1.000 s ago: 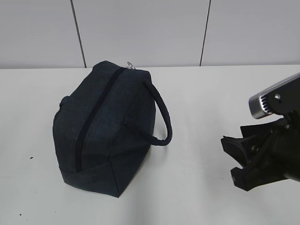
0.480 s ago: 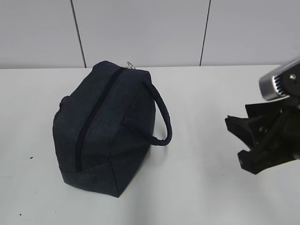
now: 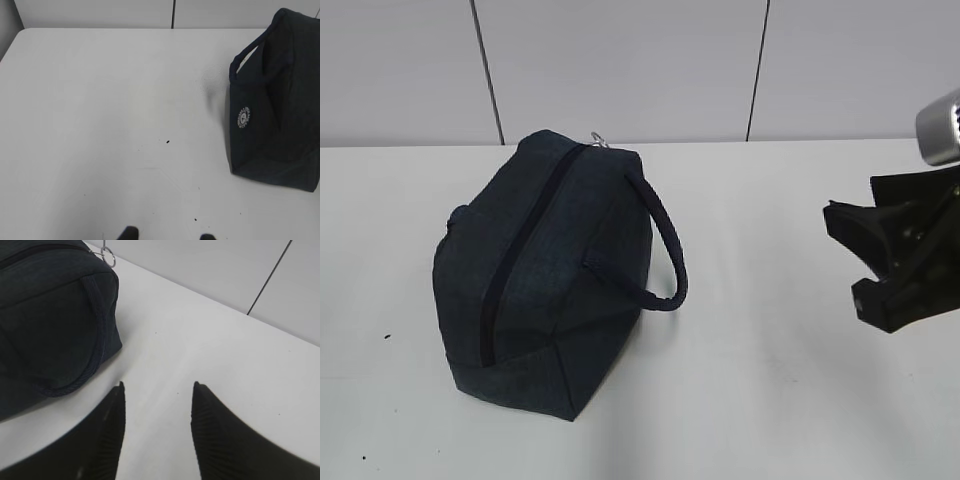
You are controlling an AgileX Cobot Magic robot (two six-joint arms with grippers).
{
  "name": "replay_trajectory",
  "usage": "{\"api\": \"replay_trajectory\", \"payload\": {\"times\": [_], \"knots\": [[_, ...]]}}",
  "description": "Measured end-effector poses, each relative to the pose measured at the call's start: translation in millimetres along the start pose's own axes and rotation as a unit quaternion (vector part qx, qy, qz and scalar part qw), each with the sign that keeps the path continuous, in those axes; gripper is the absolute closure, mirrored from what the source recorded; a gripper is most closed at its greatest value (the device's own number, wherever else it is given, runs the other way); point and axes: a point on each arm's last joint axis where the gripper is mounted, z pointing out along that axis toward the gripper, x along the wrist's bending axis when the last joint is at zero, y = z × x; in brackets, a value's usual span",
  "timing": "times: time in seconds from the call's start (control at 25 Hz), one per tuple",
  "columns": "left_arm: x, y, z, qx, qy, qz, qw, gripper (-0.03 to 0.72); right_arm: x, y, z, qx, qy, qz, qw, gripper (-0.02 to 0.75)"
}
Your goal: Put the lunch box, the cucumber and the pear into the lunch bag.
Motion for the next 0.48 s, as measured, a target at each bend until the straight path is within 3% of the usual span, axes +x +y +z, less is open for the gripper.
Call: {"api": "replay_trajectory", "payload": {"times": [0.12,0.2,0.36,0.48], "knots": [[0.0,0,0,0.0,0.0,0.0,1.0,0.45,0,1,0,-0.008,-0.002,0.018,1.0,0.388],[0.0,0,0,0.0,0.0,0.0,1.0,0.45,4,2,0,-0.026,0.018,0.03,0.999,0.388],[0.0,0,0,0.0,0.0,0.0,1.0,0.45,27,6,-4,-0.052,0.141,0.003,0.989,0.399],[0.0,0,0,0.0,0.0,0.0,1.0,0.45,38,-2,-3,0.024,0.197,-0.039,0.979,0.439]]}}
